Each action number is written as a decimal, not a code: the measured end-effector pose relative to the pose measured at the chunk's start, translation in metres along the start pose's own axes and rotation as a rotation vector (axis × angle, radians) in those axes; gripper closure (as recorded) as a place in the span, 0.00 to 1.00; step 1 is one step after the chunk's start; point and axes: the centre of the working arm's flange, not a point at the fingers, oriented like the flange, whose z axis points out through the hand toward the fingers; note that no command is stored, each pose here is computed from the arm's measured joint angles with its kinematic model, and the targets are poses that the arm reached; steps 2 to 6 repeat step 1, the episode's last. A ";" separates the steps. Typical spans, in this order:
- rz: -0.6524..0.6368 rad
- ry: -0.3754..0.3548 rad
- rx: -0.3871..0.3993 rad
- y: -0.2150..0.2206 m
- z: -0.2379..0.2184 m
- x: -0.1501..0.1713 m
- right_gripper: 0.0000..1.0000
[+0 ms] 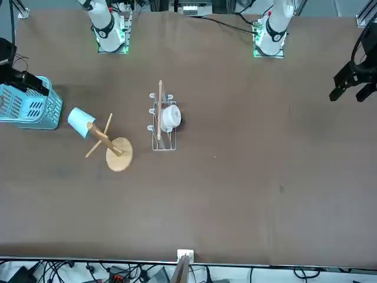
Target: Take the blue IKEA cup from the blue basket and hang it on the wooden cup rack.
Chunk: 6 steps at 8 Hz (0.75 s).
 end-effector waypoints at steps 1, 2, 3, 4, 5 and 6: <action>0.000 -0.004 0.000 0.000 0.002 0.001 0.00; 0.000 -0.004 0.000 0.000 0.002 0.001 0.00; 0.000 -0.004 0.000 0.000 0.002 0.001 0.00; 0.000 -0.004 0.000 0.000 0.002 0.001 0.00; 0.000 -0.004 0.000 0.000 0.002 0.001 0.00; 0.000 -0.004 0.000 0.000 0.002 0.001 0.00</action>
